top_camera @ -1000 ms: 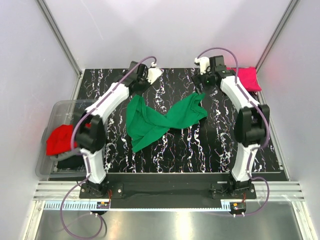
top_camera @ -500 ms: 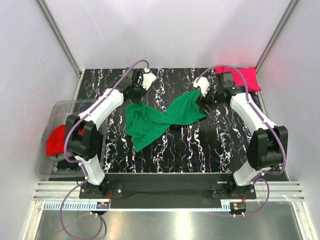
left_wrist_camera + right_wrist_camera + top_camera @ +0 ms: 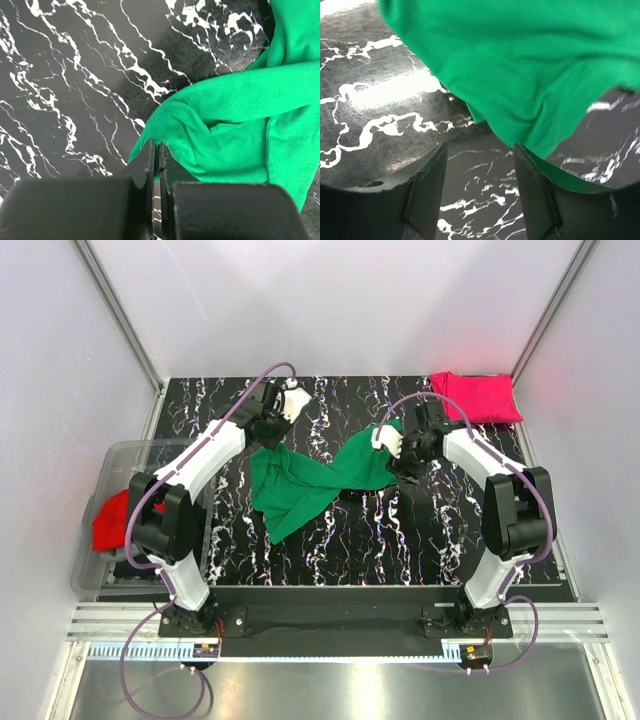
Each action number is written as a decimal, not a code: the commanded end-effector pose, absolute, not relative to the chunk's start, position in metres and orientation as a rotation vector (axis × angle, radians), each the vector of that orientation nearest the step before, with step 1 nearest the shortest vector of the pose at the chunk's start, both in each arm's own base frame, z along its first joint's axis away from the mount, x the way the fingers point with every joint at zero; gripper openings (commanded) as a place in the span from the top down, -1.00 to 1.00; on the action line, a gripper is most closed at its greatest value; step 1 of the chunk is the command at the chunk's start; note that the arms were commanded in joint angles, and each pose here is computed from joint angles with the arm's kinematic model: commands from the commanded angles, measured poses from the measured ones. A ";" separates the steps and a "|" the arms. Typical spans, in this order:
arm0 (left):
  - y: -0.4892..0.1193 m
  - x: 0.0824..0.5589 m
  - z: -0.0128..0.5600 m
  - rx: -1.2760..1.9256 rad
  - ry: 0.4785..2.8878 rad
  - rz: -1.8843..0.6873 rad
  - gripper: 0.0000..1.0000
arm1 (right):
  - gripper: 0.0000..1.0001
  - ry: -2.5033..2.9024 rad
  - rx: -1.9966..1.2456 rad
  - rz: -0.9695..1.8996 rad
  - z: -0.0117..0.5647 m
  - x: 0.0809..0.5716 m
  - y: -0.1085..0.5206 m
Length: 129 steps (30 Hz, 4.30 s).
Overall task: Fold and stack the t-shirts
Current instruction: Flatten the tshirt out
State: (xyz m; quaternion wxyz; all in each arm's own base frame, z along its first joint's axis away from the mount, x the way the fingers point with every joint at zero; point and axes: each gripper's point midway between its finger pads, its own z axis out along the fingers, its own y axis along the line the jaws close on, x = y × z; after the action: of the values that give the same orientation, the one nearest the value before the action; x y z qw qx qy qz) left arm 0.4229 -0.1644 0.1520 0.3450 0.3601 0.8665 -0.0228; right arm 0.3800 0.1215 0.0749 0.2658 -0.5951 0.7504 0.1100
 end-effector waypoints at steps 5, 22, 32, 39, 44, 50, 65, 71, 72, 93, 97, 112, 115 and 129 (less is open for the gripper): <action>-0.163 0.427 0.166 0.904 2.211 -0.029 1.00 | -0.29 1.839 -1.813 0.275 0.063 0.374 0.148; -0.166 0.430 0.159 0.908 2.226 -0.031 1.00 | -0.11 1.908 -1.770 0.139 0.035 0.411 0.143; -0.171 0.430 0.158 0.921 2.220 -0.029 1.00 | -0.08 1.913 -1.732 0.155 0.037 0.415 0.150; -0.176 0.430 0.157 0.931 2.218 -0.031 1.00 | 0.11 1.959 -1.704 0.124 0.032 0.426 0.148; -0.178 0.431 0.159 0.932 2.211 -0.033 1.00 | 0.41 1.971 -1.694 0.112 0.031 0.430 0.146; -0.177 0.432 0.161 0.931 2.205 -0.026 1.00 | 0.92 1.960 -1.685 0.074 0.043 0.429 0.142; -0.169 0.420 0.220 0.934 2.061 0.001 1.00 | 1.00 1.759 -1.517 -0.025 0.214 0.361 0.146; -0.173 0.438 0.218 0.936 2.063 0.031 1.00 | 1.00 1.741 -1.559 -0.153 0.181 0.424 0.144; -0.175 0.442 0.221 0.931 2.056 0.031 1.00 | 1.00 1.735 -1.522 -0.179 0.189 0.445 0.137; -0.169 0.435 0.202 0.943 2.109 0.047 1.00 | -0.08 1.749 -1.632 0.254 0.145 0.356 0.166; -0.168 0.432 0.198 0.943 2.119 0.043 1.00 | 0.00 1.856 -1.685 0.434 0.111 0.305 0.175; -0.165 0.430 0.185 0.948 2.150 0.054 1.00 | 0.03 1.967 -1.788 0.600 0.047 0.280 0.197; -0.164 0.430 0.184 0.949 2.153 0.059 1.00 | 0.03 1.972 -1.817 0.593 0.038 0.275 0.195; -0.163 0.431 0.184 0.943 2.156 0.066 1.00 | -0.04 1.996 -1.817 0.461 0.018 0.283 0.184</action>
State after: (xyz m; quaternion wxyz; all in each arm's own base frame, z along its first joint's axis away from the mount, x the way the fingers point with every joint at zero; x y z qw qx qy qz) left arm 0.4256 -0.1631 0.1591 0.3496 0.3777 0.8572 0.0179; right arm 0.2701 0.1776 0.0166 0.1789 -0.6473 0.7184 0.1812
